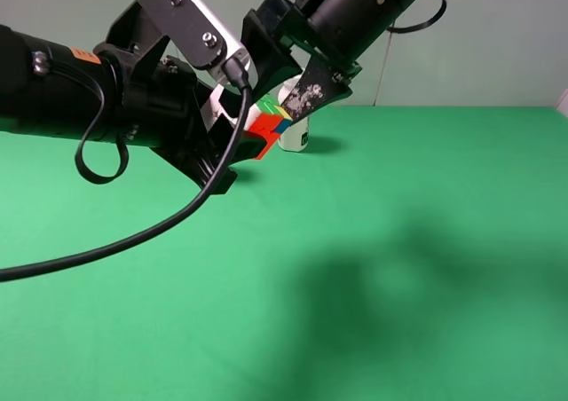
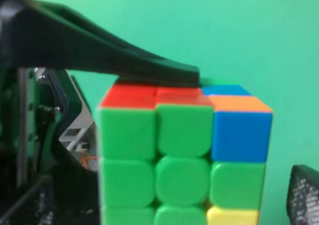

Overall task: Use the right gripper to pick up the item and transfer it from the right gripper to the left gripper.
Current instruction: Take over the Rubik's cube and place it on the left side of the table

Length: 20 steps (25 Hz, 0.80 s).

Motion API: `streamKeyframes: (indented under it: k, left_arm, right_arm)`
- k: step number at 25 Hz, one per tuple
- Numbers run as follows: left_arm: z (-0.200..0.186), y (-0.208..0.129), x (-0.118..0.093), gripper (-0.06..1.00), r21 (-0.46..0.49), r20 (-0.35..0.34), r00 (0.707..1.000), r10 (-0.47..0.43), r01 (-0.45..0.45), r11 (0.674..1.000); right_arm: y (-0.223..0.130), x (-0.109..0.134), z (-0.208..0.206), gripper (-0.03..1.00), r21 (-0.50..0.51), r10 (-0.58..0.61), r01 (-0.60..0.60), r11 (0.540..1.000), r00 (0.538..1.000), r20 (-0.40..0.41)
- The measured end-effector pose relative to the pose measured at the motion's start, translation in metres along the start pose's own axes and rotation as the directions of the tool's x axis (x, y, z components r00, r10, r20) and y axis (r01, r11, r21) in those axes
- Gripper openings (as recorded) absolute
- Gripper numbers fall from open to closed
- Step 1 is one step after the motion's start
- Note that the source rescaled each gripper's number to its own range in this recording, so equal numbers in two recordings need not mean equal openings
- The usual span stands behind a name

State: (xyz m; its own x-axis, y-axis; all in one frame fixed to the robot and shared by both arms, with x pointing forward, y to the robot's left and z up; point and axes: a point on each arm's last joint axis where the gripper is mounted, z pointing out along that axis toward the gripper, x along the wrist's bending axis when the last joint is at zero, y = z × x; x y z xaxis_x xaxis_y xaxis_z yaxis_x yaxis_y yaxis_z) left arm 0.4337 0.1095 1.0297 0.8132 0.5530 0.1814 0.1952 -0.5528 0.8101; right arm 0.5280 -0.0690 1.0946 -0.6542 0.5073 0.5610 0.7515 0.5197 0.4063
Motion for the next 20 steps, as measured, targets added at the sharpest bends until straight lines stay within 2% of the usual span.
streamKeyframes:
  k: [6,12,20]
  left_arm:
    - [0.0,0.0,0.0,0.0,0.001,0.0,1.0,0.0,0.0,1.0]
    - [0.0,0.0,0.0,0.0,0.001,0.0,1.0,0.0,0.0,1.0]
    - [0.0,0.0,0.0,0.0,0.001,0.0,1.0,0.0,0.0,1.0]
  right_arm:
    - [-0.004,0.006,-0.013,1.0,-0.006,-0.033,0.033,0.999,0.997,0.064]
    - [-0.006,0.009,-0.021,1.0,-0.011,-0.053,0.054,0.998,0.994,0.093]
    - [-0.01,-0.006,-0.063,1.0,-0.107,-0.002,0.02,0.994,0.986,0.166]
